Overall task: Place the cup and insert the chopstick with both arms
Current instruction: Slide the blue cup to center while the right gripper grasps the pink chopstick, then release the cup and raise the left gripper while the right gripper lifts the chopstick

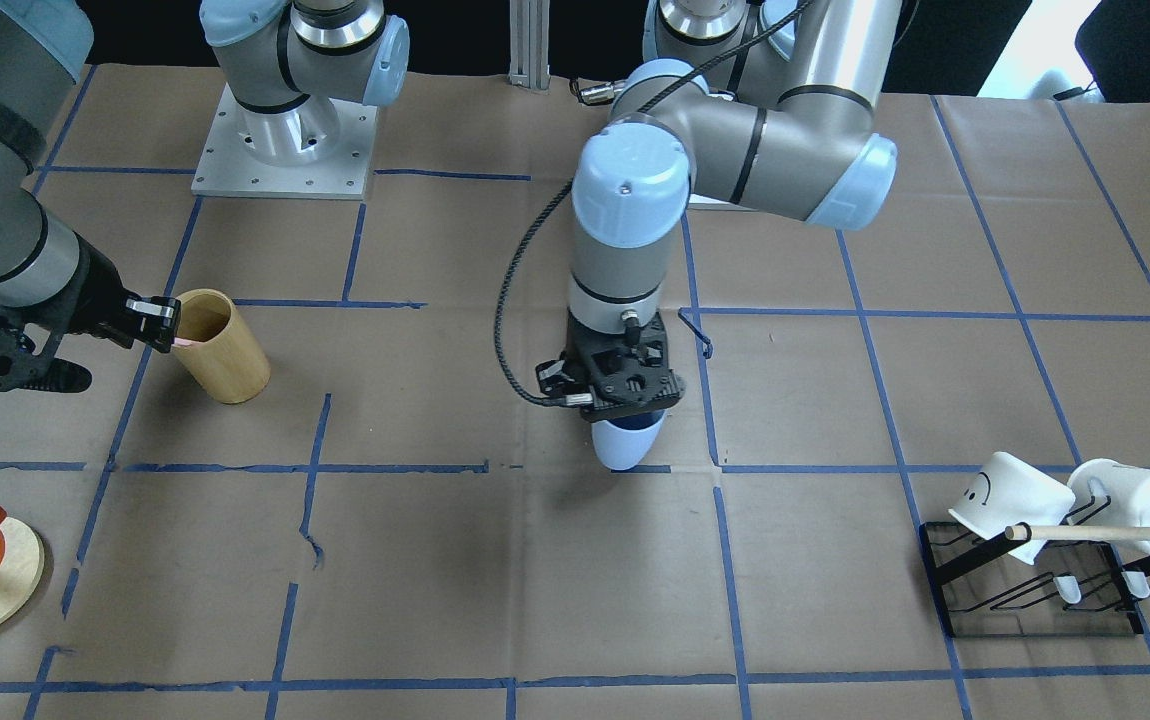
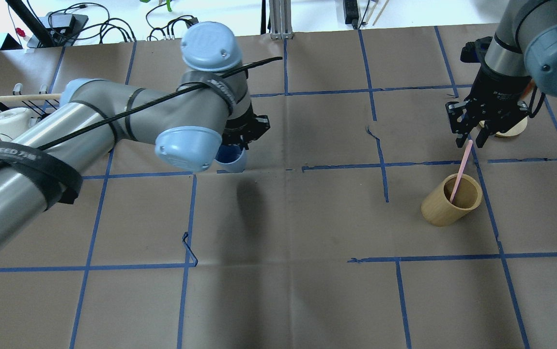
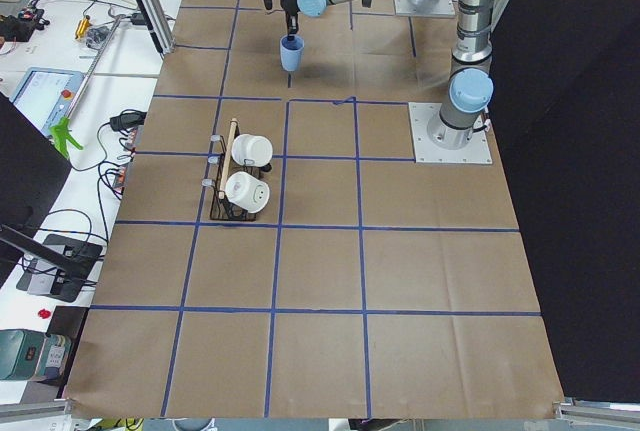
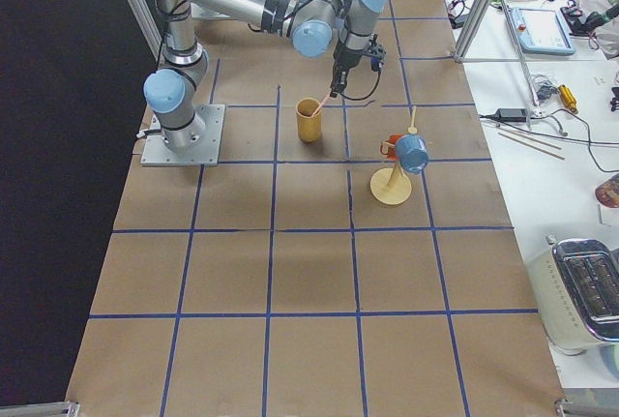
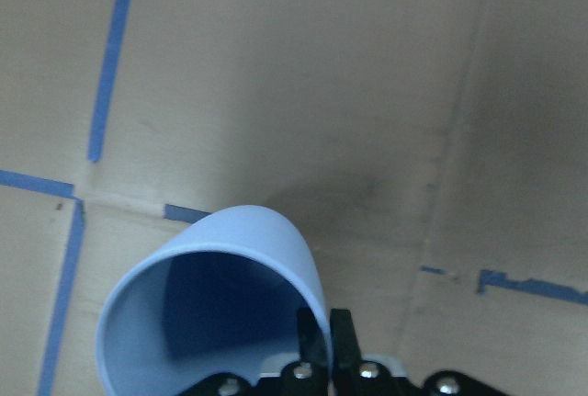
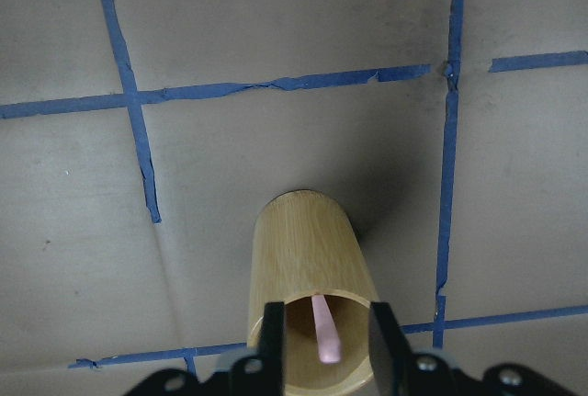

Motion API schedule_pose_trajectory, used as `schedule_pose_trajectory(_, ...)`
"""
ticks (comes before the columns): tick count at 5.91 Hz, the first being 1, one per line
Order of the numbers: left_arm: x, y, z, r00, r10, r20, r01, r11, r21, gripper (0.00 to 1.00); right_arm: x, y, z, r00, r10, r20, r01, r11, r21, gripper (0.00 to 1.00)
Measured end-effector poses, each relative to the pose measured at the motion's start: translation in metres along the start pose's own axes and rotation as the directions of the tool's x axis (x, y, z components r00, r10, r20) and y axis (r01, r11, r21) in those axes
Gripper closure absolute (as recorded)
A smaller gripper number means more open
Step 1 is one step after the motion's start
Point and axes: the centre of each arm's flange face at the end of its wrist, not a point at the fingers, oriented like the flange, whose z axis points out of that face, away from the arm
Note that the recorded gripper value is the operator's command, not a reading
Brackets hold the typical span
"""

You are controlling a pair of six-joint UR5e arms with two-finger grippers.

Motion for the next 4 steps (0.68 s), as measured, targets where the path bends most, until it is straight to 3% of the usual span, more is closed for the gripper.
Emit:
schedule_pose_trajectory(1, 0.039, 0.004, 0.011, 0.999, -0.04, -0.018, 0.04, 0.999, -0.01, 0.97, 0.0, 0.0, 0.0, 1.0, -0.001, 0.002, 0.001, 1.0, -0.001, 0.87)
schedule_pose_trajectory(2, 0.064, 0.01, 0.016, 0.998, -0.047, -0.035, 0.047, 0.999, -0.022, 0.88, -0.001, 0.001, -0.001, 1.0, -0.001, 0.002, 0.001, 1.0, -0.002, 0.94)
schedule_pose_trajectory(3, 0.074, 0.014, 0.021, 0.998, -0.044, -0.037, 0.043, 0.999, -0.029, 0.36, -0.001, 0.0, -0.002, 1.0, -0.001, 0.002, 0.001, 1.0, 0.0, 0.94)
schedule_pose_trajectory(4, 0.076, 0.017, 0.028, 0.999, -0.038, -0.03, 0.037, 0.999, -0.038, 0.3, -0.001, 0.0, -0.004, 1.0, -0.001, 0.002, 0.001, 1.0, 0.005, 0.94)
